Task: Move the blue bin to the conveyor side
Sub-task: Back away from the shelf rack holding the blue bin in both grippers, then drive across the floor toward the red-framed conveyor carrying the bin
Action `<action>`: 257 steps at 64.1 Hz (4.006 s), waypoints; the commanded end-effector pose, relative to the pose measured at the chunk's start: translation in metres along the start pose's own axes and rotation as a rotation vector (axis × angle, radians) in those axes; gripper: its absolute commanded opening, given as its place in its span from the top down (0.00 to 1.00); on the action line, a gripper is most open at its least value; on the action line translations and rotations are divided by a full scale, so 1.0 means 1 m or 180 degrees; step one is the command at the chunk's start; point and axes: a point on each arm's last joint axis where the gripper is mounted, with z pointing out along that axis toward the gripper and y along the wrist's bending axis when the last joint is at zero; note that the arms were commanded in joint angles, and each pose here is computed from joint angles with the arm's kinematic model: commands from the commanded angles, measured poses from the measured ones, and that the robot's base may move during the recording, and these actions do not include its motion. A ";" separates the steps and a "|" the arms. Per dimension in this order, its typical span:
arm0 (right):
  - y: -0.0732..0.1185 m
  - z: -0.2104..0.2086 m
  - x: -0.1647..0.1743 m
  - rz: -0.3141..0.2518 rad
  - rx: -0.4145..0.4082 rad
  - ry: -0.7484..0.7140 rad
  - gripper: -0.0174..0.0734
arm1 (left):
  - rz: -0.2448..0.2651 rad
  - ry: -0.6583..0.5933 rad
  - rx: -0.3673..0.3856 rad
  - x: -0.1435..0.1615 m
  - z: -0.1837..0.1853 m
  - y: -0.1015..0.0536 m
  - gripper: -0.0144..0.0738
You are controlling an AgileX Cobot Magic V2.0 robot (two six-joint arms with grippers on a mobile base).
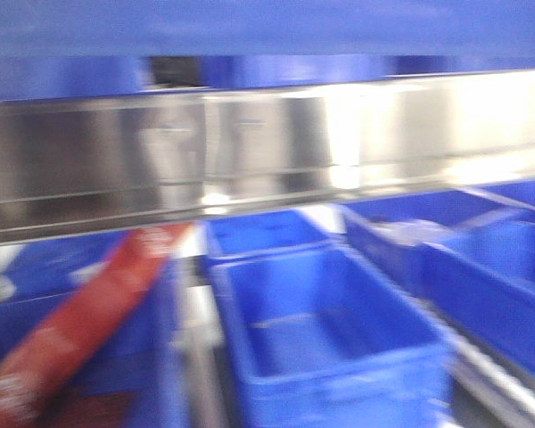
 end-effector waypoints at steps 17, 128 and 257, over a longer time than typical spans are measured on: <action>0.002 -0.013 -0.011 -0.0051 -0.0058 -0.0447 0.91 | -0.0011 -0.0387 0.0191 -0.009 -0.012 -0.005 0.86; 0.002 -0.013 -0.011 -0.0051 -0.0058 -0.0447 0.91 | -0.0009 -0.0394 0.0187 -0.009 -0.012 -0.005 0.86; 0.002 -0.013 -0.011 -0.0051 -0.0058 -0.0447 0.91 | -0.0010 -0.0462 0.0205 -0.011 -0.012 -0.006 0.86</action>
